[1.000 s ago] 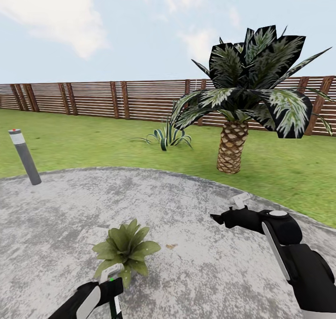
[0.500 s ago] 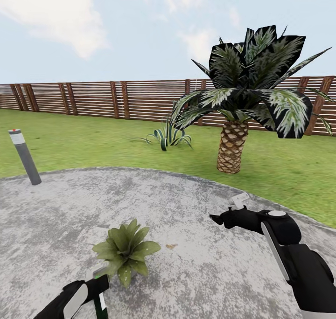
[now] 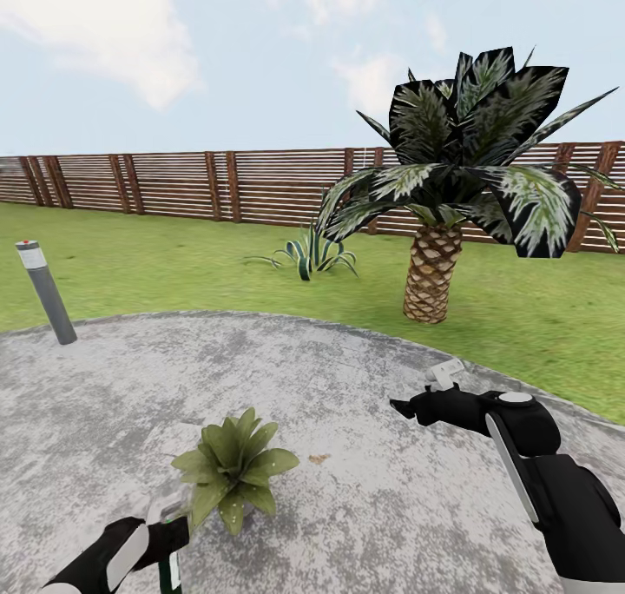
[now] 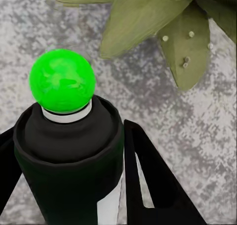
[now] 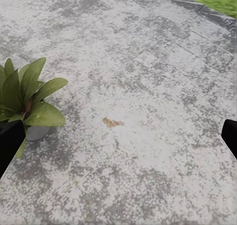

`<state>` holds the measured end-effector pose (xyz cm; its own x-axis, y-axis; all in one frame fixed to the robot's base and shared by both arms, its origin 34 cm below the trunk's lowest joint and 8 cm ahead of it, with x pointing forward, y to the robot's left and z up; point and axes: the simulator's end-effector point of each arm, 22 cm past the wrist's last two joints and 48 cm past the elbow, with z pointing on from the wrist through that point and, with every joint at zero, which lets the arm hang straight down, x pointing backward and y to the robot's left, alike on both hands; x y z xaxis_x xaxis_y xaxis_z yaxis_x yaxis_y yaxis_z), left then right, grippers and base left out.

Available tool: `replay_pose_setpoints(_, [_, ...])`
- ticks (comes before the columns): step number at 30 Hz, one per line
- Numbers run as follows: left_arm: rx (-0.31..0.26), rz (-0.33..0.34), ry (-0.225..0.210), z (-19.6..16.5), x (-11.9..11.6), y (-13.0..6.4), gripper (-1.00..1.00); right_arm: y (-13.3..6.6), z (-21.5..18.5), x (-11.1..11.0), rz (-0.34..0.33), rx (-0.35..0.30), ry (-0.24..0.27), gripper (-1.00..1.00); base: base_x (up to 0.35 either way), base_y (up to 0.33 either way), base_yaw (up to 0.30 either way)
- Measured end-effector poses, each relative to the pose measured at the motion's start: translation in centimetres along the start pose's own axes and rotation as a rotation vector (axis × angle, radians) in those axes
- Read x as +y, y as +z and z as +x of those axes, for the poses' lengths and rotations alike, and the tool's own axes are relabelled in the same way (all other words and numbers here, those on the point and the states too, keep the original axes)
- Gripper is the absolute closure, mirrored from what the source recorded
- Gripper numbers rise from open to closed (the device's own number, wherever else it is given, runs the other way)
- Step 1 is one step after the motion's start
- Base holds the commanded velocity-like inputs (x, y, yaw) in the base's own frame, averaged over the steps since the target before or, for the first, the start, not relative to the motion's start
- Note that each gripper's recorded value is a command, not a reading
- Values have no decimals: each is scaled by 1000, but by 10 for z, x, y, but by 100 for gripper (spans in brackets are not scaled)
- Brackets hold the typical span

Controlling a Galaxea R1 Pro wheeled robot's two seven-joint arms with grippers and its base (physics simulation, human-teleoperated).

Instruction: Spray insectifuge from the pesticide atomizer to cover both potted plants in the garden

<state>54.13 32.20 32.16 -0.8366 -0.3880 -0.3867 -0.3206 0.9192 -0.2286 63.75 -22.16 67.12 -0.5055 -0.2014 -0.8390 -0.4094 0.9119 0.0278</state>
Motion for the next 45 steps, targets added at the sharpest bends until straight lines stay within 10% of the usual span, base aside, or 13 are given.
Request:
replay_pose_setpoints(5, [25,-68,91,12,18,3,100,-1,0,-2,3,-1,2,-100,0,0,0])
replay_pose_setpoints(23, [-12,-91,193,6,15,4,100,-3,-2,-4,7,-4,10,-100,48,31,-95])
replay_pose_setpoints(34, [146,-145,248,64,32,9,100,-3,-2,-5,9,-5,7,-100,0,0,-14])
replay_pose_setpoints(45, [71,-81,244,17,-15,8,100,-3,-2,-4,8,-5,7,-100,0,0,0])
